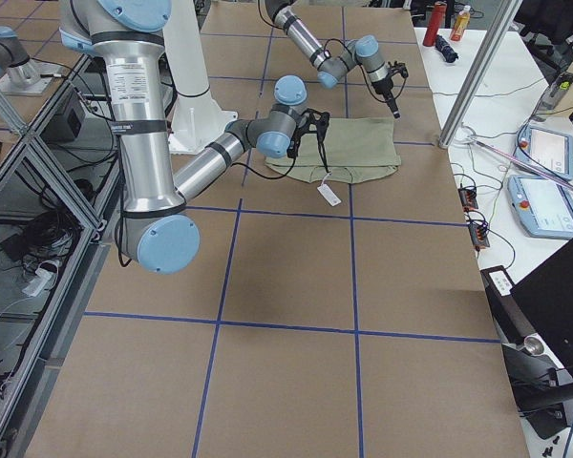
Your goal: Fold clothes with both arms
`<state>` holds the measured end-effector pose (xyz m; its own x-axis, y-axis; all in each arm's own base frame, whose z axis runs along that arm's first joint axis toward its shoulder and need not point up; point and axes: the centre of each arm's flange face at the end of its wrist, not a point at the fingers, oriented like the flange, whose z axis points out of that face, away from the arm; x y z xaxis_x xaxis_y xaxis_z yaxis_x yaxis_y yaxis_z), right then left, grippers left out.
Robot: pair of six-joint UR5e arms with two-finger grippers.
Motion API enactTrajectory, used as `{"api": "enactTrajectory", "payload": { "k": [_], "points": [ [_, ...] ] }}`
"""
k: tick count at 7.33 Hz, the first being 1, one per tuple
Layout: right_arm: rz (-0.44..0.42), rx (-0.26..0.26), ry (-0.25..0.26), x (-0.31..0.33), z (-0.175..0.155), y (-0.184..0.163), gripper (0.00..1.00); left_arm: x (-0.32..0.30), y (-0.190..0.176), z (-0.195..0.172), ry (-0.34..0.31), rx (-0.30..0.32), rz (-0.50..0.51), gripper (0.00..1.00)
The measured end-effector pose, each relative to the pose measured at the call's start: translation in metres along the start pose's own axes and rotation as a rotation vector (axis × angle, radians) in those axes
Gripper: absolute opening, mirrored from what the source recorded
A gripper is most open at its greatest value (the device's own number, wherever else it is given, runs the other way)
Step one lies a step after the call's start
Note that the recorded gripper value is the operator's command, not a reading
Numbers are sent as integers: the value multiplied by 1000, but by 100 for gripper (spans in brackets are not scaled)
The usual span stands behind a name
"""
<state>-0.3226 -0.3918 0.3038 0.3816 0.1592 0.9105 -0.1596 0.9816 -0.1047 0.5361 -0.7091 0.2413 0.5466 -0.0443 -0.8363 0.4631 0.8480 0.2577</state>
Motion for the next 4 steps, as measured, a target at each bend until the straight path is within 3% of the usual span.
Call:
{"api": "enactTrajectory", "payload": {
  "k": [1,4],
  "points": [
    [-36,10,38,-15,17,2,100,-12,1,-15,-20,-35,32,100],
    [-190,13,232,-86,72,20,100,-55,23,-73,-32,-92,88,100]
  ]
}}
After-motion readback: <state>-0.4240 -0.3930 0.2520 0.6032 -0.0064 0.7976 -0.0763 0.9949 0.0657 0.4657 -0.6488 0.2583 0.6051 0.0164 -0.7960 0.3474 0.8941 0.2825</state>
